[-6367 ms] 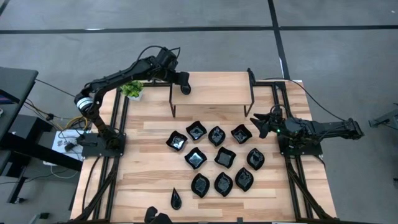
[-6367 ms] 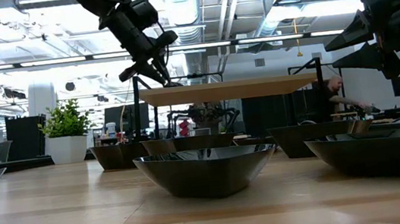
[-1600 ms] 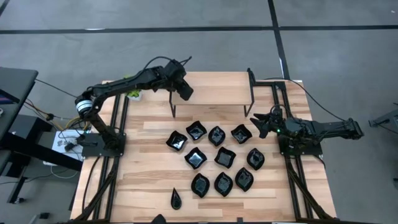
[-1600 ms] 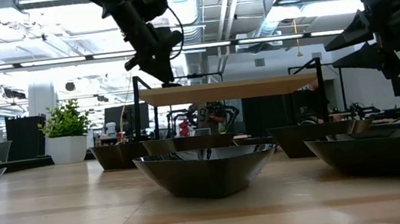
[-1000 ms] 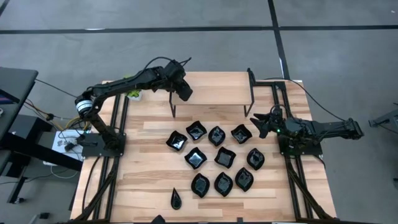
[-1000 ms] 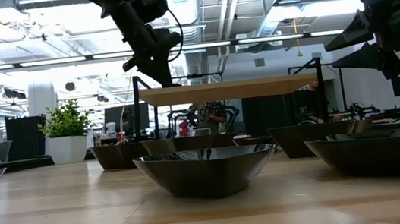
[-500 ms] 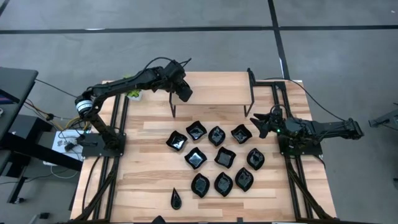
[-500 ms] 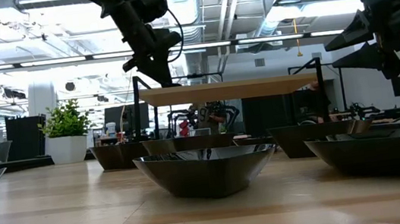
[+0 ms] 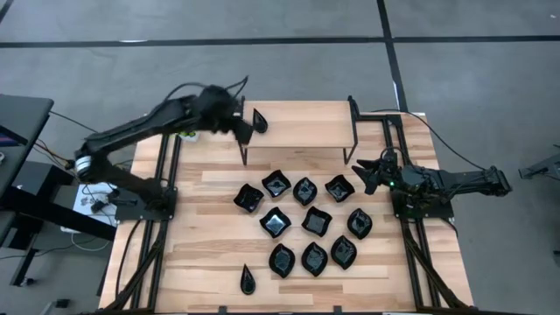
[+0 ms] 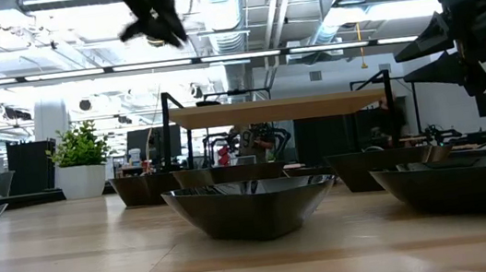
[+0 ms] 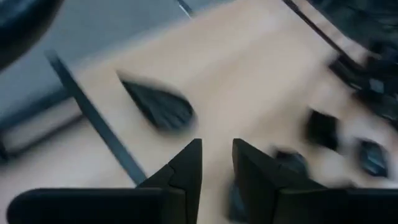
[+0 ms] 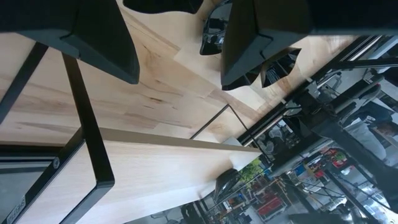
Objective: Pick & Place Mini shaped plates
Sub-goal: Stack the drop shaped plate on top of the drop shaped plates on the shelf
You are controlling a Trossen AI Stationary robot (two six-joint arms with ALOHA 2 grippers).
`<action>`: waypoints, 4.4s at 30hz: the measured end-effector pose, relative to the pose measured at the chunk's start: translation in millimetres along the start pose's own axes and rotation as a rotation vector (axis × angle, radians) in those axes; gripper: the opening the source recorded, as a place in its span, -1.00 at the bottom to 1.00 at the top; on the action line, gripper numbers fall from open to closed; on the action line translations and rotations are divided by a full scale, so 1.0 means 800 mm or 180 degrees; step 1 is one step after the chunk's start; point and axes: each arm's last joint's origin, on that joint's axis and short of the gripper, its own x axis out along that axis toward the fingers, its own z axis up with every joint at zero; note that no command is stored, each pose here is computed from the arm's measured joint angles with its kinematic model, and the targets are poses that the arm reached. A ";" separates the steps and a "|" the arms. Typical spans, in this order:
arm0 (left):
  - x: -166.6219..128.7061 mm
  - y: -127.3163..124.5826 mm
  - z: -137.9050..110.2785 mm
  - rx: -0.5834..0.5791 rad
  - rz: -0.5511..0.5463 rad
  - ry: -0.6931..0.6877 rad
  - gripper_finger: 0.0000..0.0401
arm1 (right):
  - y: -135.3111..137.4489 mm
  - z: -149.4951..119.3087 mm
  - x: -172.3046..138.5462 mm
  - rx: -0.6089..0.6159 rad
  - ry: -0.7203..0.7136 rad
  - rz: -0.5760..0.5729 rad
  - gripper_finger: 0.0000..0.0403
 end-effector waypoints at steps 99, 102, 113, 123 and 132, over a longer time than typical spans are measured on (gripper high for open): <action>0.039 -0.221 -0.422 -0.1632 -0.0512 0.2811 -0.98 | 0.000 0.000 0.000 -0.0005 0.0004 0.0000 0.10; 0.017 -0.219 -0.393 -0.1443 -0.0880 0.2653 -0.98 | 0.000 0.000 0.000 -0.0005 0.0005 0.0002 0.10; -0.015 -0.139 -0.225 -0.1438 -0.1234 0.1024 -0.99 | 0.000 0.000 0.000 -0.0004 0.0001 -0.0001 0.10; 0.011 -0.011 -0.084 -0.1172 -0.0963 0.0040 -0.99 | 0.000 0.000 0.000 -0.0004 0.0001 -0.0002 0.10; 0.040 0.065 0.029 -0.0791 -0.0518 0.0073 -0.99 | 0.000 0.000 0.000 -0.0004 0.0000 -0.0003 0.10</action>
